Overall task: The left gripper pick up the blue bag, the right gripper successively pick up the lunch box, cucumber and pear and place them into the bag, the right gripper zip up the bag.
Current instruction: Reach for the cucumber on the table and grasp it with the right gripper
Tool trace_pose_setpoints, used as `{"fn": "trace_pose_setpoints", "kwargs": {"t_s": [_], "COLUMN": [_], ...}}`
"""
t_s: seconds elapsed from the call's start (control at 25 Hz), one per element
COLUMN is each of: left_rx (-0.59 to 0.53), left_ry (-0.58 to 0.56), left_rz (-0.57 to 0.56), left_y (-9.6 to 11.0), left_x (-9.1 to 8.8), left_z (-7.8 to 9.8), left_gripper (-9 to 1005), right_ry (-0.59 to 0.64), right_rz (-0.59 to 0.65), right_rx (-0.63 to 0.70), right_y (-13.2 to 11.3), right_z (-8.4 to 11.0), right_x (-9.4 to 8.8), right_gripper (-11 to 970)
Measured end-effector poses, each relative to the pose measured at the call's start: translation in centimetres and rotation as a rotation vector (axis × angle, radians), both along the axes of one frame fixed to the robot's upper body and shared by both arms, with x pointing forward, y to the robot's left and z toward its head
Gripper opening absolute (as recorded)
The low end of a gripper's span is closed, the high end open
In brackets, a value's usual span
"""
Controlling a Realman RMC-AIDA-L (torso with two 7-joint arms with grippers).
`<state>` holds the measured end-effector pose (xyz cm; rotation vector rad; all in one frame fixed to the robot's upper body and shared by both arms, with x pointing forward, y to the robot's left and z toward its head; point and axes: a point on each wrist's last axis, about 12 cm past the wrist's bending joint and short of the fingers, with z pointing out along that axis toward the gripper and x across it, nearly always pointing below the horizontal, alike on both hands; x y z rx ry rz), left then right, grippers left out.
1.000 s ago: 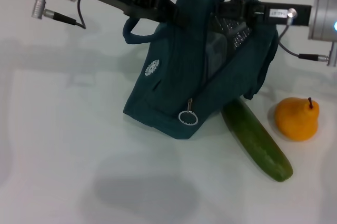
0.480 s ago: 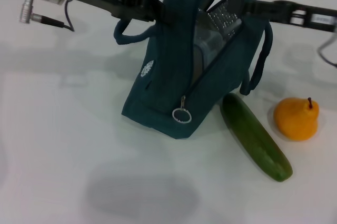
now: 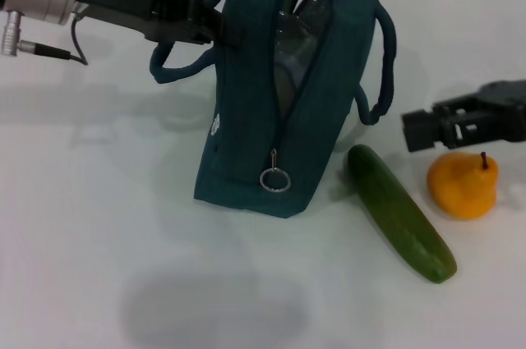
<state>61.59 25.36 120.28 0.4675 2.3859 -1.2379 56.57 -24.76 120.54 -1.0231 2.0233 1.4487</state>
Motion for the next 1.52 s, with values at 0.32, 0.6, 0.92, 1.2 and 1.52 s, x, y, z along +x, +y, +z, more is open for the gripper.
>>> {"fn": "trace_pose_setpoints", "kwargs": {"t_s": [0.32, 0.6, 0.92, 1.2, 1.52], "left_rx": [0.007, 0.005, -0.002, 0.002, 0.005], "left_ry": [-0.001, -0.016, -0.022, -0.035, -0.053], "left_rz": [0.012, 0.01, 0.02, 0.016, 0.006], "left_y": [0.6, 0.4, 0.4, 0.3, 0.1], "left_x": [-0.1, 0.2, 0.3, 0.4, 0.7], "left_z": [0.0, 0.3, 0.3, 0.4, 0.8], "left_gripper": [51, 52, 52, 52, 52], "right_ry": [0.049, 0.02, 0.041, 0.114, 0.124], "right_rz": [-0.097, -0.13, -0.145, -0.145, -0.136], "right_rx": [-0.305, -0.47, -0.693, -0.731, -0.82], "right_y": [1.0, 5.2, 7.7, 8.3, 9.8], "right_z": [1.1, 2.5, 3.3, 1.6, -1.2], "right_x": [0.1, 2.9, 4.5, 5.1, 5.4], "right_gripper": [461, 470, 479, 622, 850]}}
